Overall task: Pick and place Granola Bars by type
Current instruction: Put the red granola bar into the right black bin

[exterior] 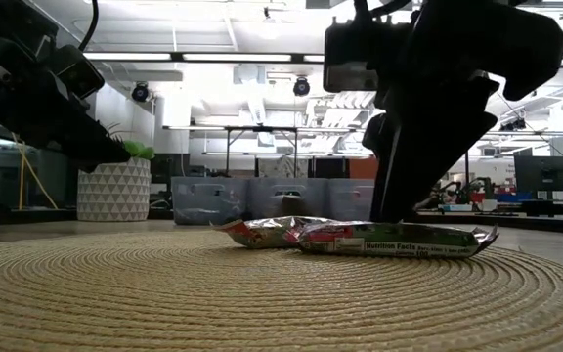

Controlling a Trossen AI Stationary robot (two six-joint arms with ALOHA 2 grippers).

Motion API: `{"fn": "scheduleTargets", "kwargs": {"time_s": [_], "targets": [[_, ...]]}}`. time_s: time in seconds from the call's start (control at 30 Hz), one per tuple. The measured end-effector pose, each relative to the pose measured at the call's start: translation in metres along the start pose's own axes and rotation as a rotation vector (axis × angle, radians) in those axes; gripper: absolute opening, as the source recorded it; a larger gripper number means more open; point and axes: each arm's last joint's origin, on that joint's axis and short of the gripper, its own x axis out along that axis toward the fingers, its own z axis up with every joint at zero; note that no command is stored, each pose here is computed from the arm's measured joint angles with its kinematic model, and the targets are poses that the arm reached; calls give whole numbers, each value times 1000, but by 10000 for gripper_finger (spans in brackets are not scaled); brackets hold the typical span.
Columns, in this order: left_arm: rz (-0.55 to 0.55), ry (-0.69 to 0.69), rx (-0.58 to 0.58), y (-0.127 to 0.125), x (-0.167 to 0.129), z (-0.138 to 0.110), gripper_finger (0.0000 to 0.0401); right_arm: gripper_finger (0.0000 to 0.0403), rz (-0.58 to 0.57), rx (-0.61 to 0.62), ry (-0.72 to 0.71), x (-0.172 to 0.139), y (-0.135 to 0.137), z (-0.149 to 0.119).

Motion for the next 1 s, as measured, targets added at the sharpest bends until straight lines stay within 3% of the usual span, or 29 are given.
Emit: {"fn": "scheduleTargets", "kwargs": {"time_s": [0.33, 0.6, 1.0], "targets": [[1, 1, 0, 0, 0, 0, 248, 198, 48, -6, 42, 17, 2, -3], [0, 1, 0, 0, 0, 0, 248, 219, -7, -15, 9, 18, 0, -2], [1, 1, 0, 0, 0, 0, 248, 172, -65, -19, -6, 19, -2, -3]]}}
